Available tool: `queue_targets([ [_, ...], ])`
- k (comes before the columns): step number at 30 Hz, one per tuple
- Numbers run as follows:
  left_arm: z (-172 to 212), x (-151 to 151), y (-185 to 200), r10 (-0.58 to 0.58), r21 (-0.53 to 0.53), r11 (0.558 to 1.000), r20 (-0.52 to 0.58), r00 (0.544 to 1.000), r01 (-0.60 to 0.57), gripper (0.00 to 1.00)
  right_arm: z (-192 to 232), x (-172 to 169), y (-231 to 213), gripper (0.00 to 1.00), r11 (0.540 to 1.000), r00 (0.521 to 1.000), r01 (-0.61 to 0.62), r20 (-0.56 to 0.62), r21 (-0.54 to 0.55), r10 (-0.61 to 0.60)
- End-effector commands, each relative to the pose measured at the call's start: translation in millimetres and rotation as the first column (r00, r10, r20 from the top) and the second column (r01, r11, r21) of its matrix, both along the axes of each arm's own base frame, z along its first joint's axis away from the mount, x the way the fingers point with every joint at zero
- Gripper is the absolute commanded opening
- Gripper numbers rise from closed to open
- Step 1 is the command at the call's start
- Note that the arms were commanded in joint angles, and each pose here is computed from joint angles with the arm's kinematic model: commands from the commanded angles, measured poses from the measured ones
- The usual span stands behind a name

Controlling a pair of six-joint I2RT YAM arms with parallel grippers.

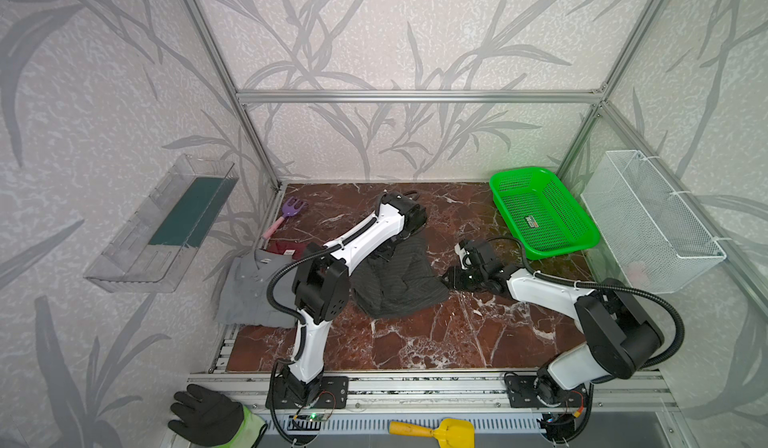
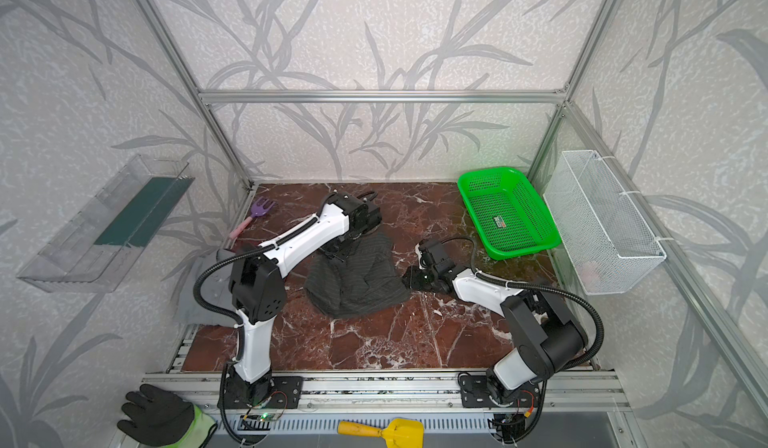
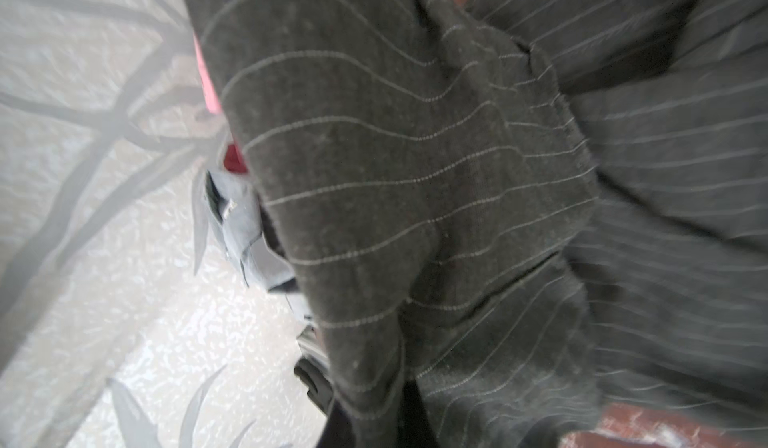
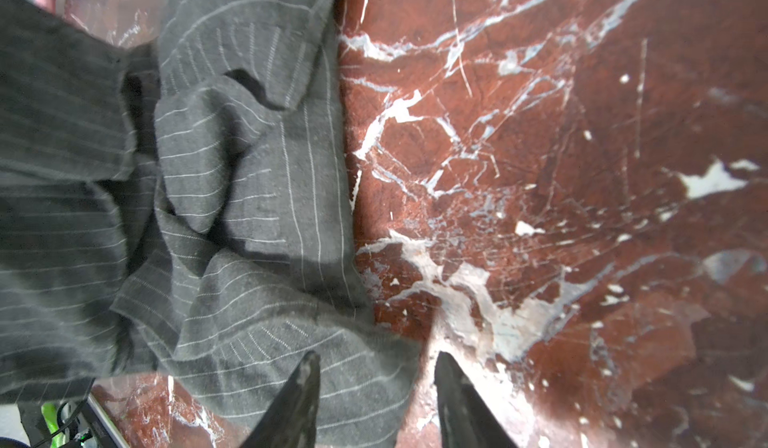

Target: Fold and stack the long sleeve shirts

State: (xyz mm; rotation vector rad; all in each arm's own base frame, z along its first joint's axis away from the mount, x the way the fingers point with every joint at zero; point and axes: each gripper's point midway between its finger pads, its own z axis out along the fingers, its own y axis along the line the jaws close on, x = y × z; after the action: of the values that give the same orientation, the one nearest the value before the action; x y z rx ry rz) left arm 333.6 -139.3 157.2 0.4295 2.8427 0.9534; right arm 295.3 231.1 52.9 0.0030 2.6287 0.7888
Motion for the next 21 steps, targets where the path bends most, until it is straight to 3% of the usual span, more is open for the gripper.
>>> queue_targets([
  [1, 13, -14, 3, -0.027, 0.138, 0.990, -0.073, 0.997, 0.037, 0.00, 6, -1, 5, 0.46, 0.999, 1.000, 0.007, 0.002, 0.042, -0.007],
  [6, -8, -11, -24, -0.067, 0.167, 0.983, -0.095, 0.993, 0.082, 0.00, 2, -1, 5, 0.46, 0.999, 1.000, 0.013, -0.011, 0.040, -0.012],
  [21, -55, -5, -95, -0.035, 0.015, 0.999, -0.077, 0.996, 0.037, 0.00, 0, -2, 2, 0.45, 0.999, 0.999, 0.032, -0.012, 0.038, -0.031],
])
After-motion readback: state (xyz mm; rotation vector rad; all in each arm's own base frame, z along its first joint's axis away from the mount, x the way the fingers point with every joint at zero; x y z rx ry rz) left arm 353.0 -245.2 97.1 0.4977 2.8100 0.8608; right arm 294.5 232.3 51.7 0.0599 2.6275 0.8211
